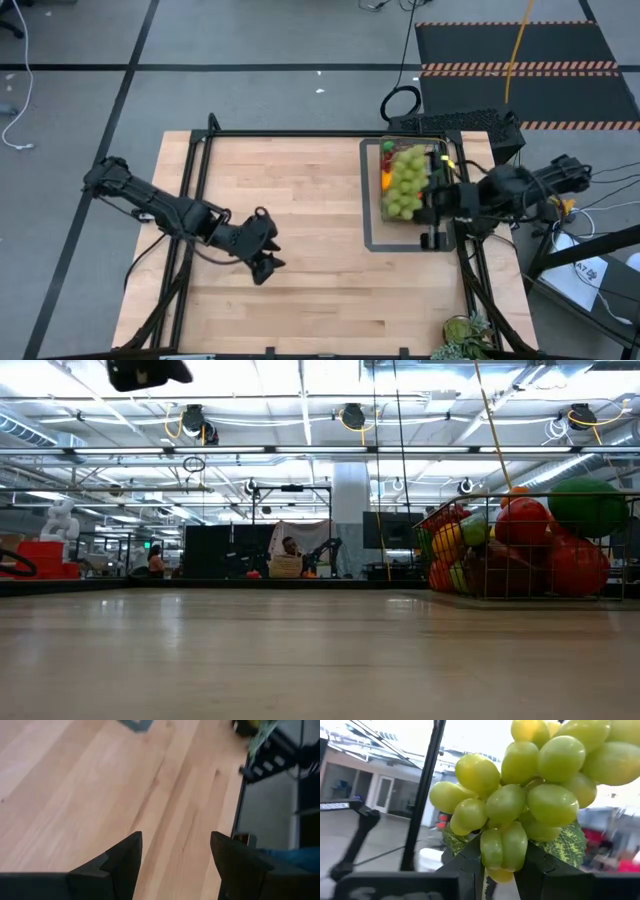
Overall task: Build produce basket
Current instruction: Put the green grapes into the wire basket
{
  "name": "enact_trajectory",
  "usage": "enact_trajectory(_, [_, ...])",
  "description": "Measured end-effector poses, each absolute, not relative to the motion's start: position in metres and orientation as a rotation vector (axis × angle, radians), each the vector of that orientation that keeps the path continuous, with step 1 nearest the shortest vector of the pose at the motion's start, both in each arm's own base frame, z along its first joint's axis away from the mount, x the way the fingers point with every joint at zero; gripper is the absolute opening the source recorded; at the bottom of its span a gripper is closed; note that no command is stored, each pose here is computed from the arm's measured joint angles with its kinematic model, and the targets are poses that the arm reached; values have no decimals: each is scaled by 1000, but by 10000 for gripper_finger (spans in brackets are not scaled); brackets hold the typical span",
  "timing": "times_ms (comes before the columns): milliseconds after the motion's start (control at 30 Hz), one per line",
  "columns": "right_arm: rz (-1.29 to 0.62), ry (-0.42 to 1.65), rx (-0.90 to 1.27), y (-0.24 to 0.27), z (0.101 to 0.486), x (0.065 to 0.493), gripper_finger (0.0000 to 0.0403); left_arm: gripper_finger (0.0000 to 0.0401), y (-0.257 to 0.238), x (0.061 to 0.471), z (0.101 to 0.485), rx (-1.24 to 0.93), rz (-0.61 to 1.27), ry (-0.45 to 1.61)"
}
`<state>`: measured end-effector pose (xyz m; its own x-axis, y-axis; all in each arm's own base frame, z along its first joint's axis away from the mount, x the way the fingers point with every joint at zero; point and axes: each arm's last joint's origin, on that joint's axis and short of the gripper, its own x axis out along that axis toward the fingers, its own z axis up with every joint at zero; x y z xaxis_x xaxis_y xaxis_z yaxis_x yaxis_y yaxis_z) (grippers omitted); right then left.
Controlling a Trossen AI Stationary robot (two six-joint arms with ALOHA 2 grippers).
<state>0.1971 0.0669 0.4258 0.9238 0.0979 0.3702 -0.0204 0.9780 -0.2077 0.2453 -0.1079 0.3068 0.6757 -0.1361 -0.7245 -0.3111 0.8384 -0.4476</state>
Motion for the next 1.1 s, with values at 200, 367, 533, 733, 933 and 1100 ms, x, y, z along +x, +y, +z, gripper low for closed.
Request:
enact_trajectory(200, [0, -459, -400, 62, 435, 184, 75, 234, -92, 258, 313, -648, 131, 736])
enact_trajectory(367, [-67, -529, -542, 60, 443, 178, 75, 234, -78, 266, 317, -680, 179, 658])
enact_trajectory(533, [-121, -616, -577, 58, 451, 173, 75, 234, -67, 271, 319, -721, 225, 618])
enact_trajectory(733, [-154, -678, -568, 57, 456, 169, 75, 234, -62, 274, 322, -770, 243, 573])
enact_trajectory(933, [-195, -703, -585, 53, 459, 168, 75, 234, -61, 274, 322, -781, 268, 561])
enact_trajectory(1100, [-217, -697, -593, 48, 459, 169, 75, 234, -61, 274, 322, -774, 266, 562])
